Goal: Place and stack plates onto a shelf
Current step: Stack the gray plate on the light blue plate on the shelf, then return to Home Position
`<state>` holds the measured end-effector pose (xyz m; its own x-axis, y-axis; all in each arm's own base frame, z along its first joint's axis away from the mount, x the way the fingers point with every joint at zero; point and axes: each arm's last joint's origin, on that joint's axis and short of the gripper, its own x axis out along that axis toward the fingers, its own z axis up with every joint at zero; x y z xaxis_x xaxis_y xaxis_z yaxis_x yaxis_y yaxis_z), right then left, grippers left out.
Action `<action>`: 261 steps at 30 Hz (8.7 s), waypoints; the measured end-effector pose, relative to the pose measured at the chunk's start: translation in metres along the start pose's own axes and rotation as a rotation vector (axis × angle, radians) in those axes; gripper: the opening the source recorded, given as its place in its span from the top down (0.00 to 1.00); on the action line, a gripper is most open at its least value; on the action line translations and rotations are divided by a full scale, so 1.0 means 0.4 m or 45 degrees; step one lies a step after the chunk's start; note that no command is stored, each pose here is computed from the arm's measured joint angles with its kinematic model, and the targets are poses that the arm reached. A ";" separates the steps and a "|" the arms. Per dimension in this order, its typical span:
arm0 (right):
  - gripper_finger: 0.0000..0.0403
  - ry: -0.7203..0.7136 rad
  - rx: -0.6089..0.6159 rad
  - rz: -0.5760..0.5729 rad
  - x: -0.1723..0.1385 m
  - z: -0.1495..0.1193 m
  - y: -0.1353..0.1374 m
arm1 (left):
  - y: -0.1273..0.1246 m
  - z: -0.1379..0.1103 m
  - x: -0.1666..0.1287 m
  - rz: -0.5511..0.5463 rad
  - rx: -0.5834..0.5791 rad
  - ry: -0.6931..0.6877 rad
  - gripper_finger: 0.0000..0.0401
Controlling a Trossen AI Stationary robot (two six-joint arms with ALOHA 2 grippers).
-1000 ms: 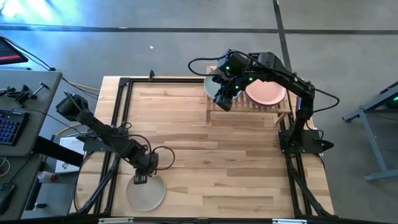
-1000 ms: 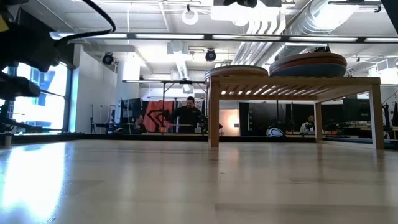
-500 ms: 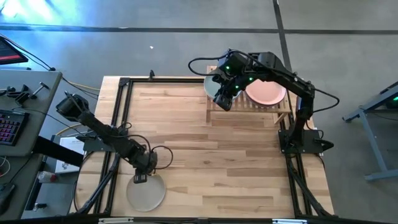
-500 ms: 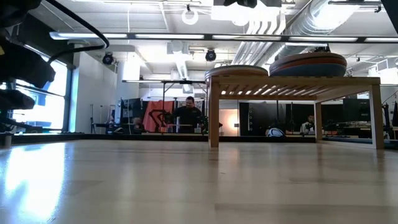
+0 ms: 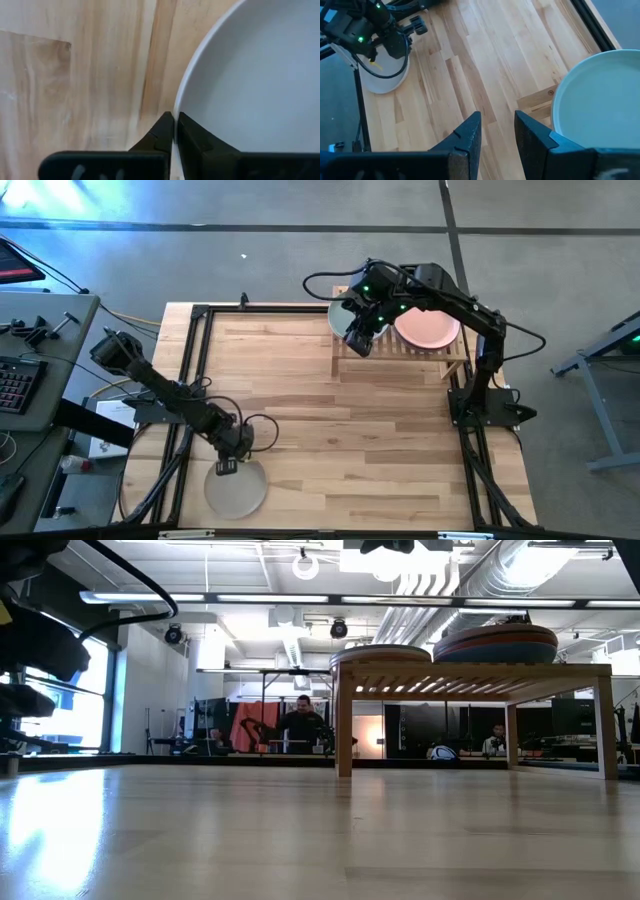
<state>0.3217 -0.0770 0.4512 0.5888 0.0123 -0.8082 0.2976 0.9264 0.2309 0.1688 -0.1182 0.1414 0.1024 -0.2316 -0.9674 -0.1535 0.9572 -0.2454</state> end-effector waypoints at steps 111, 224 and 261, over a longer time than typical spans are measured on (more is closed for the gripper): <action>0.99 -0.111 0.184 -0.445 0.109 0.057 -0.060 | 0.396 0.360 -0.666 0.566 -0.597 -1.065 0.96; 0.69 0.001 0.164 -0.380 -0.062 -0.001 -0.393 | 0.413 0.287 -0.747 0.470 -0.677 -1.268 0.74; 0.69 -0.330 0.260 -0.116 0.007 0.087 -0.169 | 0.259 -0.088 -0.312 -0.023 0.029 -1.745 0.74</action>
<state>0.3296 -0.1528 0.4521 0.7165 -0.1873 -0.6719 0.4865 0.8245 0.2889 0.1055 0.0040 0.2345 0.9872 0.0993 -0.1249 -0.1275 0.9616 -0.2432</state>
